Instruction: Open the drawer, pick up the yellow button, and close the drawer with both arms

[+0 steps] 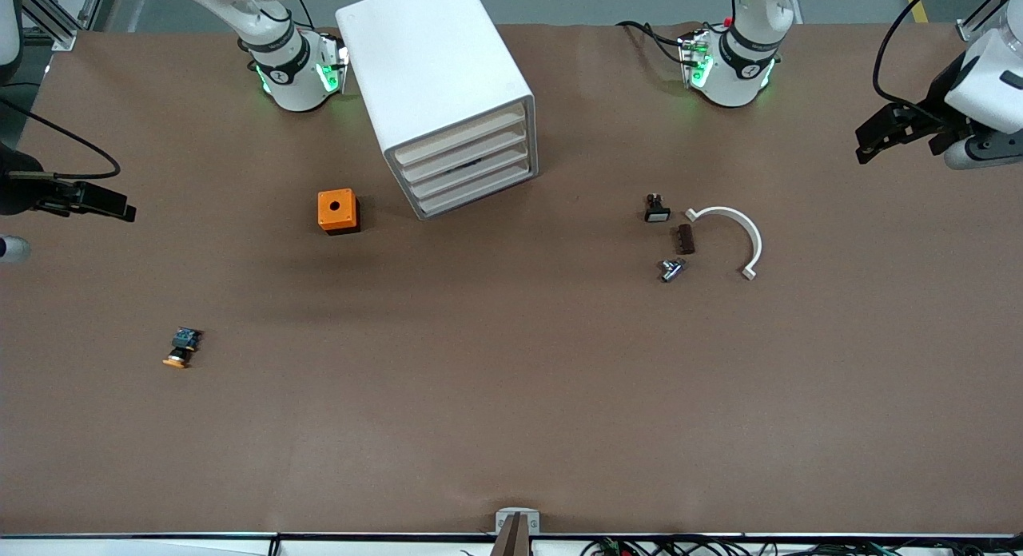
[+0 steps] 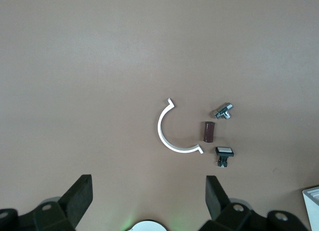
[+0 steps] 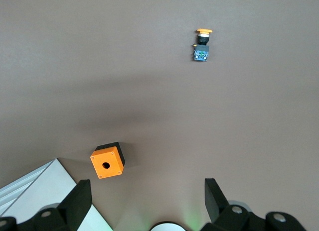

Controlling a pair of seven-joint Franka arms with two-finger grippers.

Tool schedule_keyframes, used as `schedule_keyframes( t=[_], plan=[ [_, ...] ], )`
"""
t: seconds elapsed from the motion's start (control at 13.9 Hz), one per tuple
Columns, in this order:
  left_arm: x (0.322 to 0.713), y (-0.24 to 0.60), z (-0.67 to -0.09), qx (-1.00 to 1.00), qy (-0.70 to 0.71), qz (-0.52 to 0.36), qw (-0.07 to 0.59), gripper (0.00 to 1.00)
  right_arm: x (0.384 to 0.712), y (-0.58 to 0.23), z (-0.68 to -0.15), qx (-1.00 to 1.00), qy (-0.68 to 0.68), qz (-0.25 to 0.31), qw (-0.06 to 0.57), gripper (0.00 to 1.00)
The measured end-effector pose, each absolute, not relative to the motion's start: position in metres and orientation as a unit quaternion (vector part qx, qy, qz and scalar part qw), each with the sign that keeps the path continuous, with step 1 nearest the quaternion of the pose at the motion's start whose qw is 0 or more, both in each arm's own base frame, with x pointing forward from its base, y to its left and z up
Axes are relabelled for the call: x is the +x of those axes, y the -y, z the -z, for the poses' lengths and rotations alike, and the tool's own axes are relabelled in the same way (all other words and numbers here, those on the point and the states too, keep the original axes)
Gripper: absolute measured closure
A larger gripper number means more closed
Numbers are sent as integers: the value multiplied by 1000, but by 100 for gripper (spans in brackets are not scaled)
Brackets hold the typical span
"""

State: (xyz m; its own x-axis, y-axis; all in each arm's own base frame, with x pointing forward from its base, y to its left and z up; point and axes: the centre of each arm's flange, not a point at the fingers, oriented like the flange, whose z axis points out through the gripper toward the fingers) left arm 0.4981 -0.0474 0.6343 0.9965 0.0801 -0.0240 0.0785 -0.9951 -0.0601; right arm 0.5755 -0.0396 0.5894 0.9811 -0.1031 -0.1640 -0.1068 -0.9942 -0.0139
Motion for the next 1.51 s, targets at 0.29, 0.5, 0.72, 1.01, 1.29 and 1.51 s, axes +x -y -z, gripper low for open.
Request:
schedule_keyframes(
  t=[0.29, 0.5, 0.72, 1.01, 1.29, 1.51],
  plan=[
    [498, 50, -633, -999, 36, -15, 30, 0, 564, 37, -606, -995, -51, -86, 12, 0],
    [498, 51, -627, -999, 35, -20, 31, 0, 563, 28, -608, -995, -44, -85, 11, 0],
    [497, 51, -627, -999, 35, -20, 31, 0, 563, 26, -612, -997, -40, -72, 11, 0],
    [495, 51, -631, -999, 35, -13, 30, 0, 557, 26, -610, -999, -24, -42, 11, 0],
    [498, 51, -634, -999, 34, -7, 29, 0, 535, 26, -607, -999, -24, -24, 11, 0],
    [503, 52, -633, -999, 34, -7, 28, 0, 533, 26, -610, -1000, -24, -15, 11, 0]
  ],
)
